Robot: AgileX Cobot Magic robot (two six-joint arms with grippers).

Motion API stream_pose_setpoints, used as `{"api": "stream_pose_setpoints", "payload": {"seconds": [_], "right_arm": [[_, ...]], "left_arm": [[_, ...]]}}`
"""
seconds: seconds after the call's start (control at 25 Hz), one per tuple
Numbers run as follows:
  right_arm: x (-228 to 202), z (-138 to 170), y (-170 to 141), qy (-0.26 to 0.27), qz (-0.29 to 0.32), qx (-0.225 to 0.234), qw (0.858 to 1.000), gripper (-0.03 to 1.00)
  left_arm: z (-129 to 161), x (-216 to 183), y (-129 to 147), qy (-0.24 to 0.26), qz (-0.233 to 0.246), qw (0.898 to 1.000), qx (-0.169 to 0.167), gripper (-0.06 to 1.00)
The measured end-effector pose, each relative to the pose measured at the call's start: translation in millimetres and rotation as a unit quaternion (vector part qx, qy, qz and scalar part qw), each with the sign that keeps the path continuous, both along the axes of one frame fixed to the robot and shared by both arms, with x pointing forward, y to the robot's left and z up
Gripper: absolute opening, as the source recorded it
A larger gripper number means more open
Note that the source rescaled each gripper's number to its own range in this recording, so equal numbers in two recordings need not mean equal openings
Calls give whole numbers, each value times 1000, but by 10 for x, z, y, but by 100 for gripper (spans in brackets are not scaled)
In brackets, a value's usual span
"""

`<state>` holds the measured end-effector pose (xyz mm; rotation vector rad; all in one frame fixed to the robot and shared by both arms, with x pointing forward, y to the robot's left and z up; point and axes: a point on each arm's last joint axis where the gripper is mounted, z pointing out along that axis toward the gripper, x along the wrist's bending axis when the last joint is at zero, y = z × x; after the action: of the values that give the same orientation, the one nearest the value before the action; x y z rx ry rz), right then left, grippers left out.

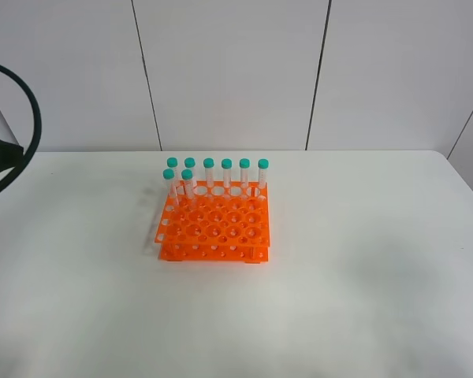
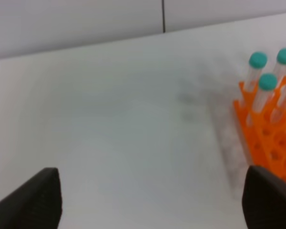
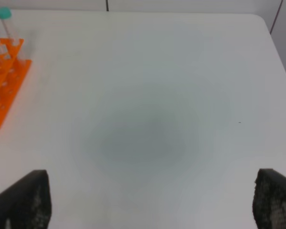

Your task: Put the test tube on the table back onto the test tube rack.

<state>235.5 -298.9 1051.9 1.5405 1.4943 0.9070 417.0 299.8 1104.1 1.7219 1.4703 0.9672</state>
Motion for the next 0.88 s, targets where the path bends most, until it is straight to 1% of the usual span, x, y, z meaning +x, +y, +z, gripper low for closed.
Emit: {"api": "stream_pose_setpoints", "payload": {"seconds": [0.12, 0.28, 0.48, 0.6, 0.76, 0.88], "right_arm": [[0, 0, 0, 0, 0, 0, 1000, 91], [0, 0, 0, 0, 0, 0, 1000, 91], [0, 0, 0, 0, 0, 0, 1000, 91], [0, 0, 0, 0, 0, 0, 1000, 91], [0, 0, 0, 0, 0, 0, 1000, 91], [0, 0, 0, 0, 0, 0, 1000, 91]], "left_arm": [[7, -171, 16, 7, 13, 1000, -5, 81], [68, -431, 17, 12, 17, 1000, -9, 81], [161, -876, 15, -13, 20, 1000, -15, 81], [110, -1105, 14, -15, 23, 999, -19, 81], [-35, -1301, 12, 16, 33, 999, -35, 81], [-117, -1433, 11, 26, 41, 998, -47, 81]]}}
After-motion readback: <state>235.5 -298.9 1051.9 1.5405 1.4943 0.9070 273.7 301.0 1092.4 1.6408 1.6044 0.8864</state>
